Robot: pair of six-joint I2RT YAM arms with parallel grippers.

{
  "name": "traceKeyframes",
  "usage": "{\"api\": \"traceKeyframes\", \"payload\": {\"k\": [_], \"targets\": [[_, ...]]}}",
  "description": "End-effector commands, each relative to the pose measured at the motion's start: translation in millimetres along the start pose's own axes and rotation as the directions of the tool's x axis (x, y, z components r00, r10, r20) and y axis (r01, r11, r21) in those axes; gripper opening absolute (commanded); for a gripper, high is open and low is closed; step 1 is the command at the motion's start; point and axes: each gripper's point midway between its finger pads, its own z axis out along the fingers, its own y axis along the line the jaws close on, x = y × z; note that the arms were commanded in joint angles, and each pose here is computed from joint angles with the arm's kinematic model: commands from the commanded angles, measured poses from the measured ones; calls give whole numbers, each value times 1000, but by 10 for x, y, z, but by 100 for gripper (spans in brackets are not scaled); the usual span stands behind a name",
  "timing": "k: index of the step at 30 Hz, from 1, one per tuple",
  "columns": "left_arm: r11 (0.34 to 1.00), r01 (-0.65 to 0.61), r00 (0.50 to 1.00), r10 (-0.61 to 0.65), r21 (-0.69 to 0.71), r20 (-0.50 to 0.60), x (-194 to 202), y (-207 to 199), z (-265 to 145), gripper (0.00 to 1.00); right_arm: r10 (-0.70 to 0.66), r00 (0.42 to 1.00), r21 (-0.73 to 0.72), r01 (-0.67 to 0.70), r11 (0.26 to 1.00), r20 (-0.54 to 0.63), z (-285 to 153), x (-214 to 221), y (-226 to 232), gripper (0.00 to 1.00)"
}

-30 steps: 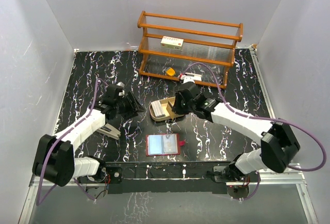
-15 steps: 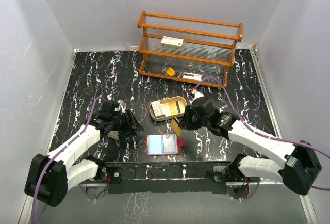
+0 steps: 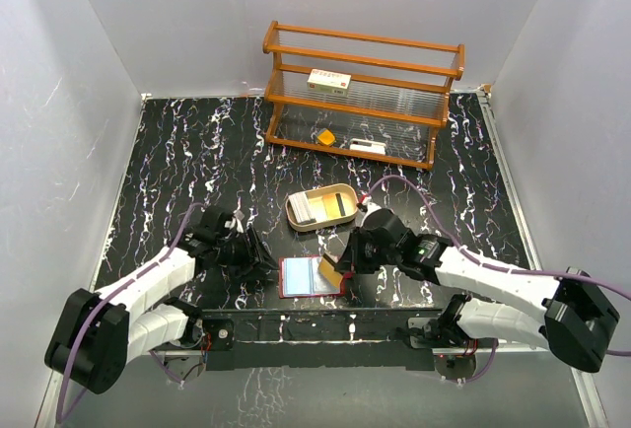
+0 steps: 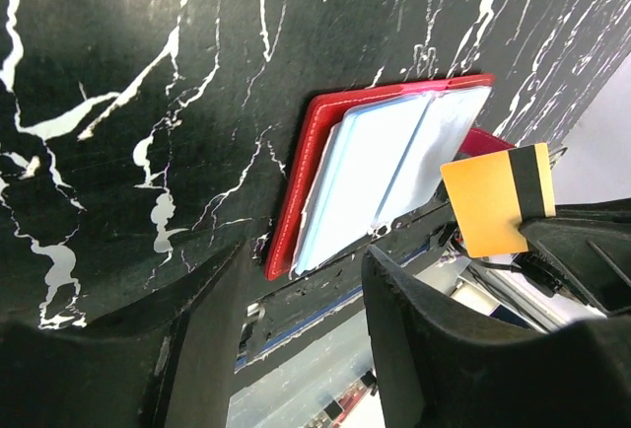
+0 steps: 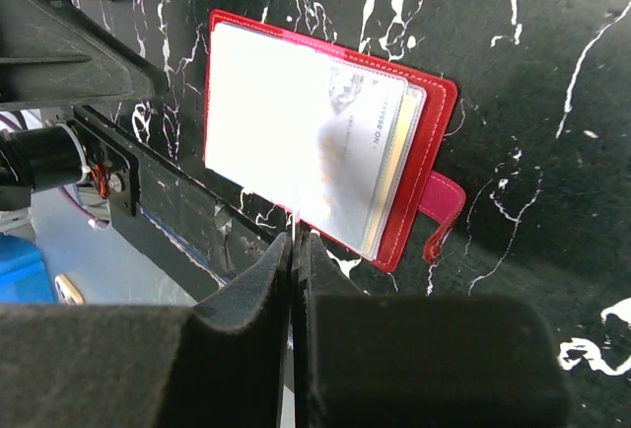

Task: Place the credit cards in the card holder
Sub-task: Insert the credit card into the card holder.

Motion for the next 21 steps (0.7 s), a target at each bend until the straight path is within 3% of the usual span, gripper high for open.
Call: {"api": "traceKeyframes", "payload": {"k": [1,12,21], "targets": [[999,29,999,-28,26,-15,89,-19,40,47,24,999,-102,-19,995,40,83,-65,239,1],[999,45,999,-45,-31,3,247,136,266,41,52,998,-90,-48,995,46,258,21,139,3],[998,38,999,-37,-59,15,297,224,323,18,72,997,-51,-70,996,36,322,184,-80,10]]}}
